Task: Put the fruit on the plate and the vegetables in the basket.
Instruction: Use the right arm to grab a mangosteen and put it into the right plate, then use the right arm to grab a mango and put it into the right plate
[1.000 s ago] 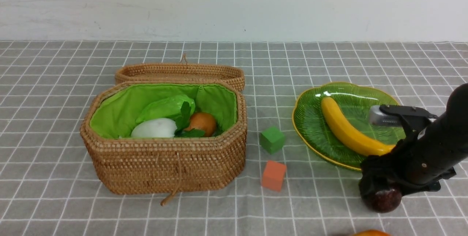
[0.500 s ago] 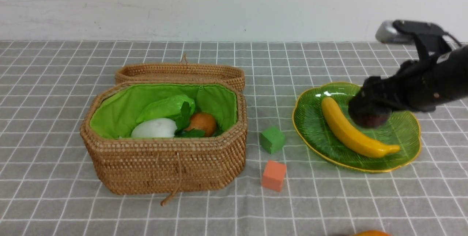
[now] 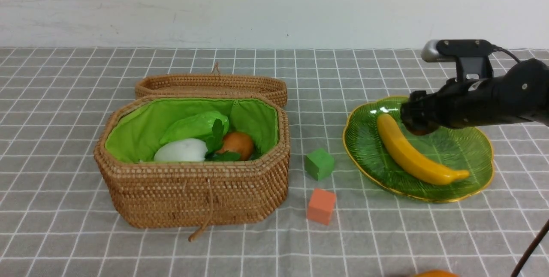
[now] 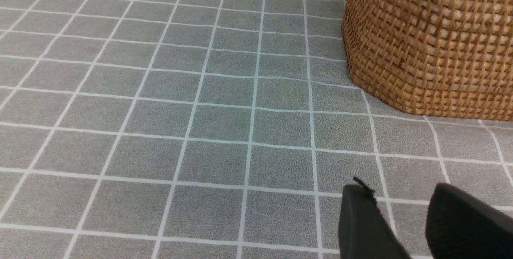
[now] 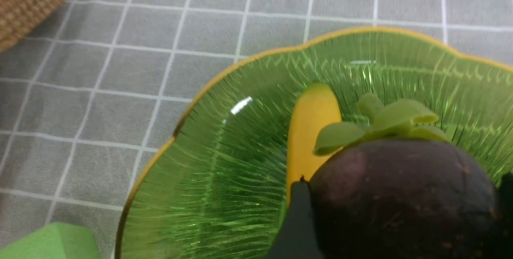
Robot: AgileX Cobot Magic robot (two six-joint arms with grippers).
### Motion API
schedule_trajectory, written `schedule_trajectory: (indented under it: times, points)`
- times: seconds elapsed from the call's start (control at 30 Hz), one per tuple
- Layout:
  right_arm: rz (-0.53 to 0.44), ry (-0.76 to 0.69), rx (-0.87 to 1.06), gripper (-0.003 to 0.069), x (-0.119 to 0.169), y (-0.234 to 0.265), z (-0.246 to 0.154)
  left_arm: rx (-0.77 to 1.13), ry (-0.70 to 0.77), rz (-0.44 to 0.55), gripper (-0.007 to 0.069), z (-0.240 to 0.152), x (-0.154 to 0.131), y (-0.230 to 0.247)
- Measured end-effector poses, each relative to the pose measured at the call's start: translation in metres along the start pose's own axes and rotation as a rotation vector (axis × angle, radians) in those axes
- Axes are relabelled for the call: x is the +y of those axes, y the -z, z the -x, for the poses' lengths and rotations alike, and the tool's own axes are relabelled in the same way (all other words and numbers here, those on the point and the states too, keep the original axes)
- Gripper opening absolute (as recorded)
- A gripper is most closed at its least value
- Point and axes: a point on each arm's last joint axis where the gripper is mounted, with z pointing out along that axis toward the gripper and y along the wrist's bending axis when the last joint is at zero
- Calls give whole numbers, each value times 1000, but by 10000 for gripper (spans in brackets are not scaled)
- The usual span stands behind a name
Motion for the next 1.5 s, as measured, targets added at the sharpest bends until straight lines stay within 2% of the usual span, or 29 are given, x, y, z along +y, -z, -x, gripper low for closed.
schedule_trajectory:
  times: [0.07, 0.2, 0.3, 0.57, 0.7, 0.8, 0.9, 1.1, 1.13, 1.23, 1.27, 1.33, 1.5]
  points:
    - [-1, -3, -4, 566, 0, 0, 0, 0, 0, 0, 239, 0, 0, 0]
    - [-4, -8, -15, 668, 0, 0, 1, 0, 0, 0, 239, 0, 0, 0]
    - [-3, 4, -12, 679, 0, 1, 2, 0, 0, 0, 239, 0, 0, 0]
    - [24, 88, 11, 608, 5, 33, 13, 0, 0, 0, 239, 0, 0, 0]
    - [80, 137, 100, 549, 14, 83, 17, 0, 0, 0, 239, 0, 0, 0]
    - [113, 151, 161, 536, 19, 108, 11, 0, 0, 0, 239, 0, 0, 0]
    - [167, 204, 283, 529, 29, 132, -19, 0, 0, 0, 239, 0, 0, 0]
    - [283, 475, 354, 528, 50, 168, -60, 0, 0, 0, 239, 0, 0, 0]
    - [341, 610, 379, 528, 57, 178, -72, 0, 0, 0, 239, 0, 0, 0]
    - [474, 868, 451, 528, 70, 190, -93, 0, 0, 0, 239, 0, 0, 0]
    - [485, 883, 465, 528, 71, 191, -96, 0, 0, 0, 239, 0, 0, 0]
    - [568, 1023, 521, 528, 80, 194, -114, 0, 0, 0, 239, 0, 0, 0]
    - [590, 1164, 538, 528, 87, 192, -129, 0, 0, 0, 239, 0, 0, 0]
